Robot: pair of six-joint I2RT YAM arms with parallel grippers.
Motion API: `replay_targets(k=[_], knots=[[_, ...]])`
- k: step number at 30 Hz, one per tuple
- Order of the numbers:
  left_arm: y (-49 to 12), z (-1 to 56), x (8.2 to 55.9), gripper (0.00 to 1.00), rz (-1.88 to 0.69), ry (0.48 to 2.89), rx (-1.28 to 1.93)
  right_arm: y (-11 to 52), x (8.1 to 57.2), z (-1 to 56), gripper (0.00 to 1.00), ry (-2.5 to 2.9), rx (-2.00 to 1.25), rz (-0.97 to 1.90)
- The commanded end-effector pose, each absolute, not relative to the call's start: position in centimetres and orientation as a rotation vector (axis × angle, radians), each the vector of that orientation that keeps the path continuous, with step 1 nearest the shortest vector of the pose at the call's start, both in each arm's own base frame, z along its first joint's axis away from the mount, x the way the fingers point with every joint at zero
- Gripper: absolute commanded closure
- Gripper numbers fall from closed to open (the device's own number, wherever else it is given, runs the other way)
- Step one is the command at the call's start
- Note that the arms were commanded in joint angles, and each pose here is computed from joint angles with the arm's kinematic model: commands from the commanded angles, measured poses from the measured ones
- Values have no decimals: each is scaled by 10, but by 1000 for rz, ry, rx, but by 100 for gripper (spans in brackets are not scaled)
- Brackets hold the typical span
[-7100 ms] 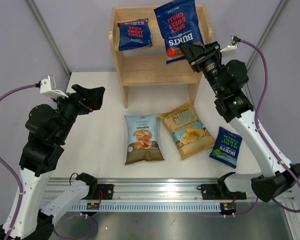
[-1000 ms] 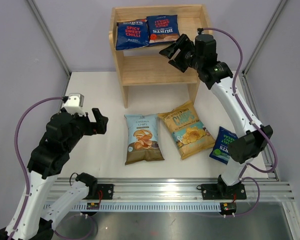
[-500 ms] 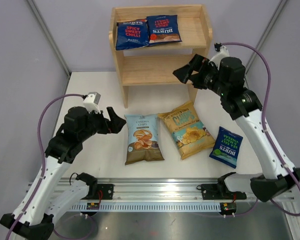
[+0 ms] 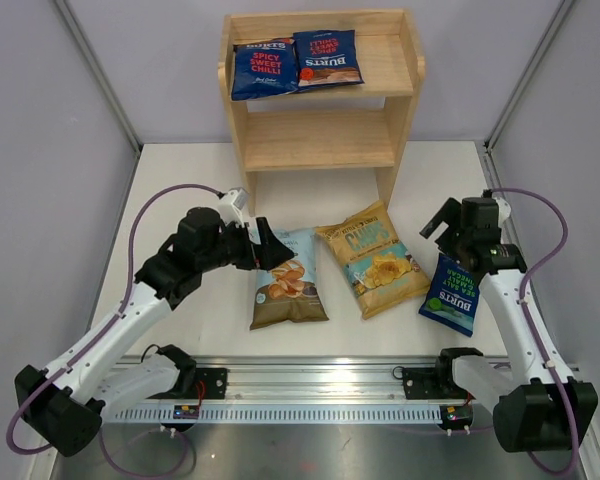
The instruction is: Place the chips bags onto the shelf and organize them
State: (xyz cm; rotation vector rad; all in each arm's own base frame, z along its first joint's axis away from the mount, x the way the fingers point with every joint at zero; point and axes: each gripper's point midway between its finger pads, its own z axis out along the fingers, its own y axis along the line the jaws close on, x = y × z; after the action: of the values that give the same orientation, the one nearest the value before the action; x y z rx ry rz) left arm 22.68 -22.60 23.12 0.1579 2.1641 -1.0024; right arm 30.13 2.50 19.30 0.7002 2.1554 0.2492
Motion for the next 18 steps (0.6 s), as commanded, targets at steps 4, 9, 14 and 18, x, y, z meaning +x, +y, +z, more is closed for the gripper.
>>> replay_targets(k=[4, 9, 14, 18], knots=[[-210, 237, 216, 1, -877, 2177, 197, -37, 287, 153, 1, 2139, 922, -2], [-182, 230, 201, 1, -725, 2201, 257, -49, 294, 128, 1, 2327, 821, -156], [-173, 223, 196, 1, -687, 2200, 278, -58, 300, 123, 7, 2362, 789, -236], [-181, 225, 190, 1, -748, 2189, 332, -37, 310, 108, 8, 2510, 676, -111]])
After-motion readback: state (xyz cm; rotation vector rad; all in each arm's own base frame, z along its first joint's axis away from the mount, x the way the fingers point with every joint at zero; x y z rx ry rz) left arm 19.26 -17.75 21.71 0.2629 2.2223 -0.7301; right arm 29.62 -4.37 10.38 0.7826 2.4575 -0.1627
